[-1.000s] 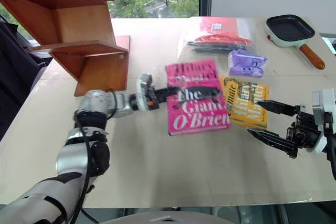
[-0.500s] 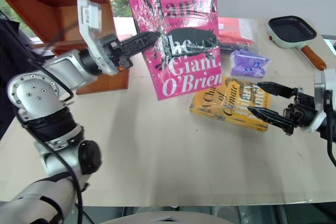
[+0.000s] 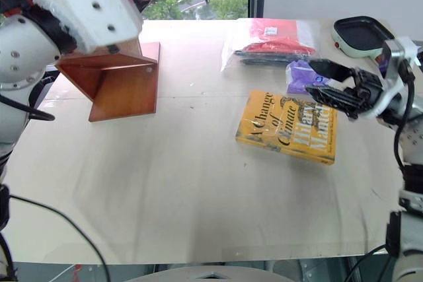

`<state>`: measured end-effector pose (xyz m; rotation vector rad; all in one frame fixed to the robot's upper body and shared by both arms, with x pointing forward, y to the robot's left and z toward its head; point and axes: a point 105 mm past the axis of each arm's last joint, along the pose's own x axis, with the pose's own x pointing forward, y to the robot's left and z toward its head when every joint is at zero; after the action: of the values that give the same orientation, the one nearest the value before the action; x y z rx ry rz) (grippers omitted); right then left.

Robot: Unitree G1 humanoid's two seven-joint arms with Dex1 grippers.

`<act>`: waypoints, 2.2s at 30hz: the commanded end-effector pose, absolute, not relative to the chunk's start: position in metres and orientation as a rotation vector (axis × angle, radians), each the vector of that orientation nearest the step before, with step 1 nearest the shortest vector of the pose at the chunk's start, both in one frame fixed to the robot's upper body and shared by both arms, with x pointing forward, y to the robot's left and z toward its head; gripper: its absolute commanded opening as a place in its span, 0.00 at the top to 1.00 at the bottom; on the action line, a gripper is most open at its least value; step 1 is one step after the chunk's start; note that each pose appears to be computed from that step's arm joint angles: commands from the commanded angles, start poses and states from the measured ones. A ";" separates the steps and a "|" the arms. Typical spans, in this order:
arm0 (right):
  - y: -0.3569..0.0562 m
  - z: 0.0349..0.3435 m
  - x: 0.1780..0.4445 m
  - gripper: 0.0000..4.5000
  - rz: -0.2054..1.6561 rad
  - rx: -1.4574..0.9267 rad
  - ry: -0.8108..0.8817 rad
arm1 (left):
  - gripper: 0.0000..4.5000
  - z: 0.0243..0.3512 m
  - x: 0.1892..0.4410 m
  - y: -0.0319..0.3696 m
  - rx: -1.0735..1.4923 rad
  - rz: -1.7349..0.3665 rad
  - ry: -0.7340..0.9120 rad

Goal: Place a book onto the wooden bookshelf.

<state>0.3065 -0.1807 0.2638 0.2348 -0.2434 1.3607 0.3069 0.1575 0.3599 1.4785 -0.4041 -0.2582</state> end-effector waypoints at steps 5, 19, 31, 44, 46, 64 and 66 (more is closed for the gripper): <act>-0.161 0.278 0.309 0.00 1.498 0.304 -0.263 | 0.87 0.375 0.293 0.185 1.636 -0.057 -0.344; -0.155 0.277 0.311 0.00 1.500 0.289 -0.290 | 0.87 0.351 0.304 0.244 1.640 0.019 0.009; -0.157 0.287 0.309 0.00 1.439 0.264 -0.364 | 0.87 0.335 0.310 0.270 1.526 -0.033 0.183; -0.154 0.279 0.321 0.00 1.337 0.239 -0.331 | 0.76 0.328 0.310 0.279 1.480 -0.032 0.247; -0.154 0.277 0.322 0.00 1.337 0.238 -0.325 | 0.61 0.329 0.310 0.280 1.478 -0.030 0.249; -0.163 0.259 0.324 0.00 1.317 0.223 -0.255 | 0.01 0.363 0.294 0.239 1.340 0.061 -0.156; -0.165 0.251 0.322 0.00 1.314 0.221 -0.223 | 0.01 0.355 0.289 0.228 1.271 -0.006 -0.187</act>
<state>0.3272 -0.1619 0.2464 0.2580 -0.2085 1.3055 0.3024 0.2321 0.3405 1.3021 -0.1055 -0.0342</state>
